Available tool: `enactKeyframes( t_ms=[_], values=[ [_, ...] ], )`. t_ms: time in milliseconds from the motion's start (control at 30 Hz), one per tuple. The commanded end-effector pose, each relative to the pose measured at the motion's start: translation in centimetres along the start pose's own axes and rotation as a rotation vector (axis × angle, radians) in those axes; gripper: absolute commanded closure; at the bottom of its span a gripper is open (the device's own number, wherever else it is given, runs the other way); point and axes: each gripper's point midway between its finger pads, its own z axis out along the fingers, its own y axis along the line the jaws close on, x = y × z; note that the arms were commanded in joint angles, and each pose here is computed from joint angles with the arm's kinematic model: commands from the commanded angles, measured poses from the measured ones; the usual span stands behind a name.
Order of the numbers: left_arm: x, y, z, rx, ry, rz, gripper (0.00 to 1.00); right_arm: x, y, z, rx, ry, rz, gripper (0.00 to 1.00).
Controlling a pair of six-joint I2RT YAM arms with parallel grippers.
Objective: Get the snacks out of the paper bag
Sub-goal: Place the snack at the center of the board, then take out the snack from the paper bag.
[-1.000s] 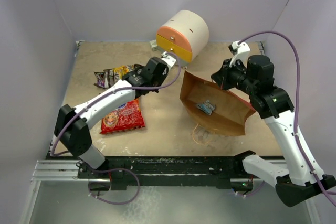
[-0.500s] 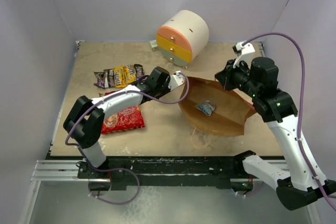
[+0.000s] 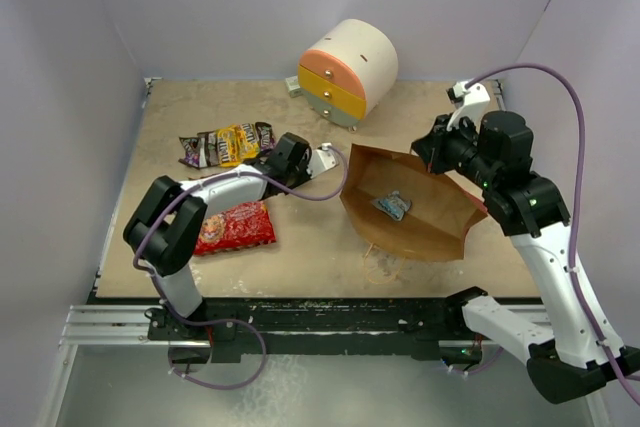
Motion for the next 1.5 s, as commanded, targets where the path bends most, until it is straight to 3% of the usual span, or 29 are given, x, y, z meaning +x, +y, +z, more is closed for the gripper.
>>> enactKeyframes(
  t_ms=[0,67,233,433,700,833,1067,1200,1467],
  values=[
    [-0.8,1.3,-1.0,-0.052,-0.025,-0.039,0.62,-2.0,0.5,-0.7,-0.011,-0.06,0.01,1.0],
    [-1.1,1.9,-2.6,-0.057,-0.041,-0.111,0.52,-2.1,0.7,-0.6,-0.019,-0.061,0.014,1.0],
    [-3.4,3.2,-8.9,-0.068,-0.171,-0.318,0.43,-1.4,1.5,-0.1,-0.071,-0.029,0.025,1.0],
    [-5.9,2.5,-16.5,0.02,-0.343,-0.526,0.39,0.8,3.6,0.4,-0.209,0.057,0.017,1.0],
    [-11.5,-1.2,-25.7,0.321,-0.713,-0.836,0.39,2.7,6.3,0.5,-0.372,0.09,0.113,1.0],
    [-13.8,-4.2,-27.8,0.369,-0.775,-0.82,0.38,3.6,8.4,0.2,-0.503,0.129,0.168,1.0],
    [-16.6,-9.6,-28.7,0.437,-0.808,-0.713,0.38,3.8,8.8,-0.2,-0.515,0.11,0.238,1.0],
    [-17.5,-13.3,-27.2,0.423,-0.783,-0.606,0.41,3.0,6.8,0.5,-0.373,0.081,0.272,1.0],
    [-19.2,-17.4,-21.7,0.313,-0.726,-0.484,0.51,2.3,6.3,1.2,-0.332,0.105,0.256,1.0]
  ],
)
